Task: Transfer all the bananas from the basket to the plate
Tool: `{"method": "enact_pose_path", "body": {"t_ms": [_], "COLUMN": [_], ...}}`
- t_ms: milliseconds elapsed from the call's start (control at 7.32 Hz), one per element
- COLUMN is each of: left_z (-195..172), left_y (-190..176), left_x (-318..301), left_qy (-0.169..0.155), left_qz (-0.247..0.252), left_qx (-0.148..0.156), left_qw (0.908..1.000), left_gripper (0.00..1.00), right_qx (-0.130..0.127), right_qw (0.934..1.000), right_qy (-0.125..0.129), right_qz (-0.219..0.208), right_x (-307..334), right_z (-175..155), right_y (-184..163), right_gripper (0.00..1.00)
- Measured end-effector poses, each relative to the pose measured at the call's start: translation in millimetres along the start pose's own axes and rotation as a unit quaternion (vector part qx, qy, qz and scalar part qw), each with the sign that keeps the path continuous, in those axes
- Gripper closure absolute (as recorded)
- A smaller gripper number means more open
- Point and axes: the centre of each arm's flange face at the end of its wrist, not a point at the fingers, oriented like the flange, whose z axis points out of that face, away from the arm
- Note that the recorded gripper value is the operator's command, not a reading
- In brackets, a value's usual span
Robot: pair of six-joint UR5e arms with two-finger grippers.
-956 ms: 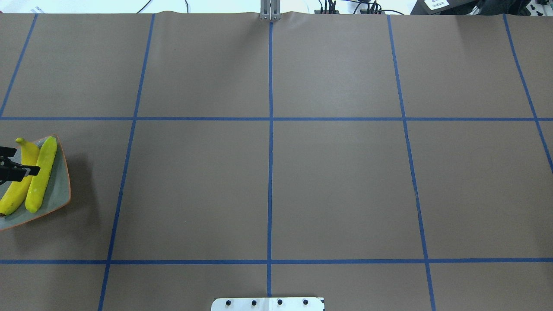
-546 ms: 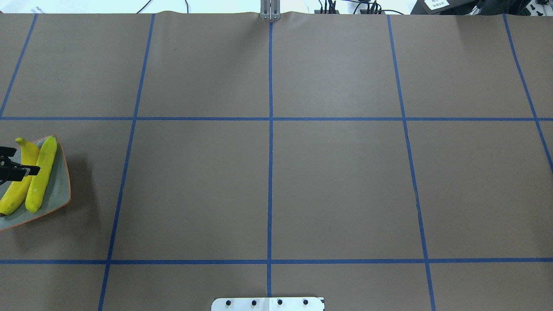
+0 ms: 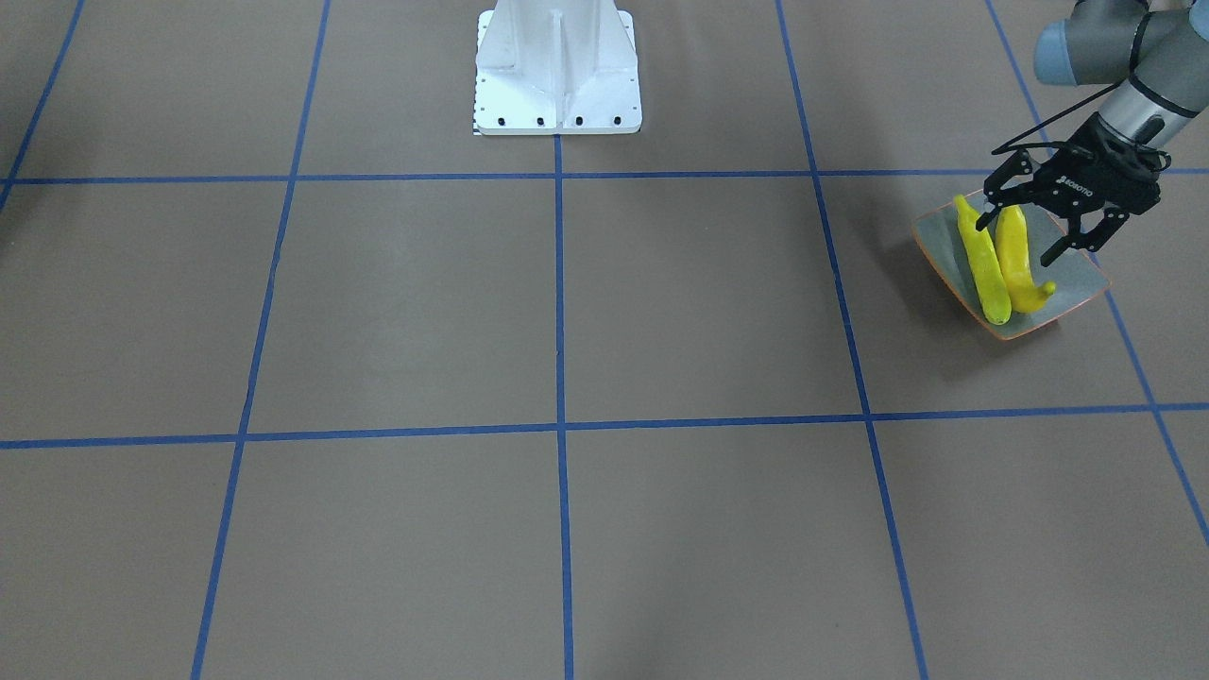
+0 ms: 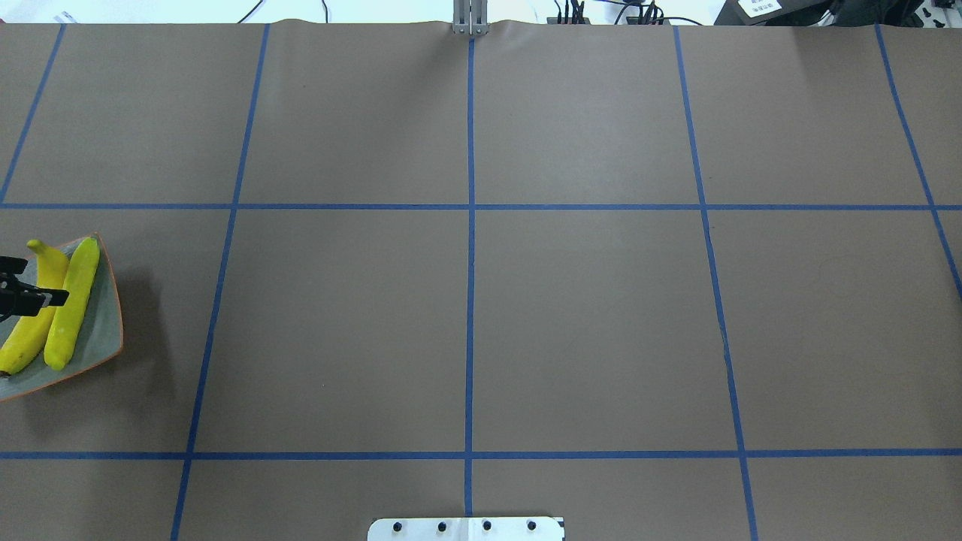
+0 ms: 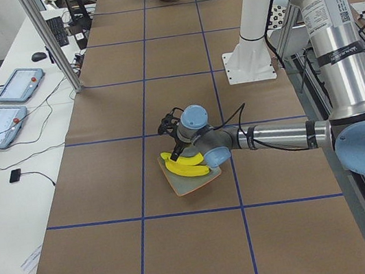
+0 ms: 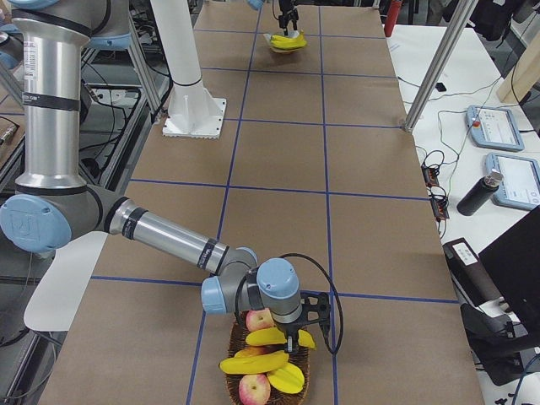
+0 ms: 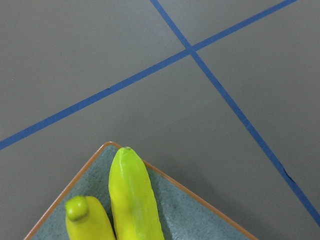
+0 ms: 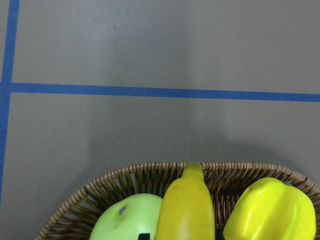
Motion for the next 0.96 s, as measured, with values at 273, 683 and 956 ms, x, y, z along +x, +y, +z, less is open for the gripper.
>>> {"method": "enact_pose_path", "body": {"t_ms": [273,683,956], "left_z": [1,7,9], "left_y": [-3,-39,-76], "left_x": [2,18,37], "left_qy": [0.002,0.018,0.036], "left_qz": [-0.003,-0.031,-0.051], "left_qx": [0.001,0.024,0.047], "left_qw": [1.0000,0.9991,0.9969], "left_gripper": [0.00,0.00,0.00], "right_qx": [0.025,0.048,0.049], "right_qw": [0.9997,0.9980,0.9916], "right_qy": [0.002,-0.027,-0.092], "right_qz": [-0.005,0.031,0.077], "right_x": [3,-51,-130], "right_z": [-32,-99,-122], "right_y": [-23,-89,-110], "right_gripper": [1.00,1.00,1.00]}}
